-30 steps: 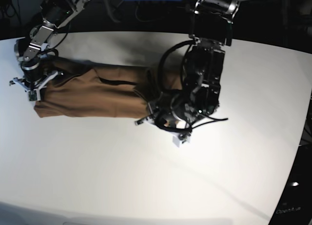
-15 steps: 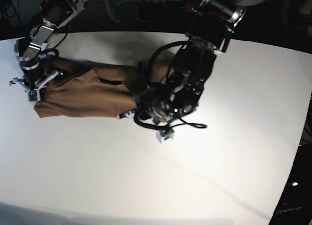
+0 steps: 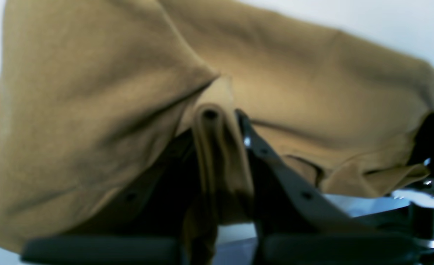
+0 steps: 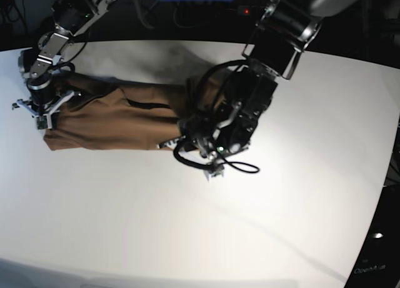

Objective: Fold the T-shirt properly
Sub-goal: 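Lower the folded end onto the strip near the right gripper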

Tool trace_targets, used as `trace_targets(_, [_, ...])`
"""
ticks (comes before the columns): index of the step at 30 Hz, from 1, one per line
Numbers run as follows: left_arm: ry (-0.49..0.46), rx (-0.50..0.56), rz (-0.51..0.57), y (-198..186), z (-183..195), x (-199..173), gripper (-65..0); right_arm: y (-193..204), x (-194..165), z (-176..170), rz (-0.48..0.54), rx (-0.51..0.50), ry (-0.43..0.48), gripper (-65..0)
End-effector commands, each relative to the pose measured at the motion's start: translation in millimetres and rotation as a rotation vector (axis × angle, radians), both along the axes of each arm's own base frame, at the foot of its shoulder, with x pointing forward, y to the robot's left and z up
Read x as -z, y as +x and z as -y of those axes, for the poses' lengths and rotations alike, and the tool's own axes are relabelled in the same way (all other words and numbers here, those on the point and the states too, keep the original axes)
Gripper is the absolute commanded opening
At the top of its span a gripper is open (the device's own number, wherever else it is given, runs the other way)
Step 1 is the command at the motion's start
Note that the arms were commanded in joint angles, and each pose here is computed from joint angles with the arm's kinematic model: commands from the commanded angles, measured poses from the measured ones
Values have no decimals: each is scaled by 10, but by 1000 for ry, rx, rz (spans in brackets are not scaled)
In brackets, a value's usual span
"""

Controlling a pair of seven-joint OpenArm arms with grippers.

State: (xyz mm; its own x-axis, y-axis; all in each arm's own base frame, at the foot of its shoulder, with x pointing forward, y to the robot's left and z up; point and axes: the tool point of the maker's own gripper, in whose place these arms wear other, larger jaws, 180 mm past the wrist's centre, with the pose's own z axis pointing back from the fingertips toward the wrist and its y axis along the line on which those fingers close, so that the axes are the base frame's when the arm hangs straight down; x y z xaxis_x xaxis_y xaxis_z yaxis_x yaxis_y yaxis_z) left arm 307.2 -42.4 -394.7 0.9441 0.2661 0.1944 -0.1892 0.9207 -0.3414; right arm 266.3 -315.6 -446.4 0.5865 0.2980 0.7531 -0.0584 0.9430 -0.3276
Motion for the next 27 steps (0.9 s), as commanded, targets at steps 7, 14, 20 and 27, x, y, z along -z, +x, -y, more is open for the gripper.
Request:
trace_targets(7, [-53, -45, 144, 381, 52, -400, -628, -214, 222, 26, -151, -2, -22, -647])
trace_targets(14, [-21, -70, 143, 432, 43, -258, -628, -243, 237, 26, -158, -2, -22, -647])
trace_targets(20, [-17, -69, 139, 461, 47, -259, -628, -272, 251, 26, -164, -2, -22, -647])
trace_targets(27, [-21, -73, 155, 503, 43, -307, -628, -272, 251, 26, -164, -2, -22, -647])
